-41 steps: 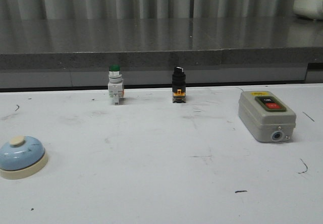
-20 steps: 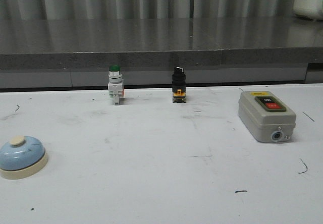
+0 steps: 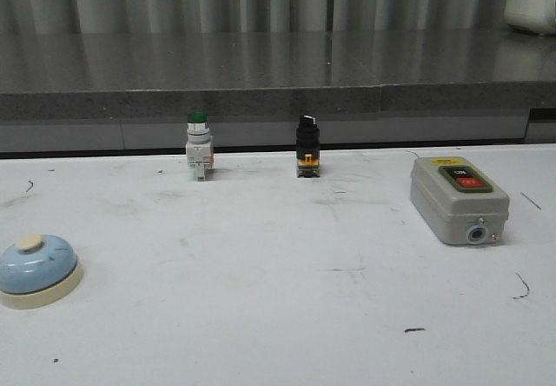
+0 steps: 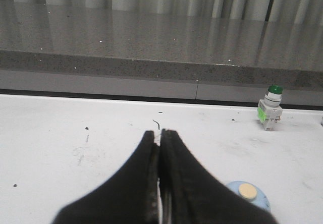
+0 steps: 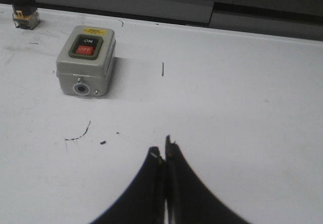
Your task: Place and press bell with both arms
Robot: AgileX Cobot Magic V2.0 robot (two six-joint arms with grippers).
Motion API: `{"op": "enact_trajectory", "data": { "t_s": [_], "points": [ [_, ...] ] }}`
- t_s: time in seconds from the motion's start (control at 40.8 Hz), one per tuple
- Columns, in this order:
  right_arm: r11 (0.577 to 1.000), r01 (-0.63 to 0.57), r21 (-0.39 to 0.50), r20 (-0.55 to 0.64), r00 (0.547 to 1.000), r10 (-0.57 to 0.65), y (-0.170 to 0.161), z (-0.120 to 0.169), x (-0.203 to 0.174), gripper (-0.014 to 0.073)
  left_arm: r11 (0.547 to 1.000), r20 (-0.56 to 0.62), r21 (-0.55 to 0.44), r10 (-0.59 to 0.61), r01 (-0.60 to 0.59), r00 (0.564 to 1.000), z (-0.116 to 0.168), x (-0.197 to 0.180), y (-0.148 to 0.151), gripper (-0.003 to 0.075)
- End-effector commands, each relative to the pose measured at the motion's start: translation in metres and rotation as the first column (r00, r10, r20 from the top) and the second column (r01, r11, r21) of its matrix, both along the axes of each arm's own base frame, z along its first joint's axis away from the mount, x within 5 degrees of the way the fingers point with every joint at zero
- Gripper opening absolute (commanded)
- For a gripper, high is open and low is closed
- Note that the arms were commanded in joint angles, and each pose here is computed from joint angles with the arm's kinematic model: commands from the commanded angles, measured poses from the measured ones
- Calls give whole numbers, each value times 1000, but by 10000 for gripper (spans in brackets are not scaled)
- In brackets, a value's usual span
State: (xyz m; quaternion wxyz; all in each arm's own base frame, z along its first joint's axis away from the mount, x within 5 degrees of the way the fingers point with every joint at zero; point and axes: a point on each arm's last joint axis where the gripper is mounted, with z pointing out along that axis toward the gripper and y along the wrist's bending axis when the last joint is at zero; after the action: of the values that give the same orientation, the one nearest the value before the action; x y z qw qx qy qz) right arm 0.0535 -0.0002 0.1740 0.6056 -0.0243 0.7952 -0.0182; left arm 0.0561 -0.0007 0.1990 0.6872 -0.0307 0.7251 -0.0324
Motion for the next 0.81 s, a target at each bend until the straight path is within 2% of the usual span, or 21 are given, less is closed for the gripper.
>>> {"op": "enact_trajectory", "data": {
  "t_s": [0.0,0.294,0.514,0.637,0.783],
  "points": [
    [1000,4,-25,96,995,-2,-1,9,0,-62,1000,74,-13,11,-10,997,1,0,1,-20],
    [1000,3,-24,178,984,1,0,17,1,-62,1000,88,-13,13,-12,996,2,0,1,-20],
    [1000,2,-23,273,962,5,0,26,2,-62,1000,228,-15,26,-23,973,15,-1,2,-20],
    [1000,-2,14,315,949,-3,0,36,0,-62,999,347,-22,33,-27,937,38,-6,3,-20],
    [997,-18,76,388,922,-13,1,78,-9,-62,1000,377,-22,24,-17,926,79,-15,2,-20]
  ]
}}
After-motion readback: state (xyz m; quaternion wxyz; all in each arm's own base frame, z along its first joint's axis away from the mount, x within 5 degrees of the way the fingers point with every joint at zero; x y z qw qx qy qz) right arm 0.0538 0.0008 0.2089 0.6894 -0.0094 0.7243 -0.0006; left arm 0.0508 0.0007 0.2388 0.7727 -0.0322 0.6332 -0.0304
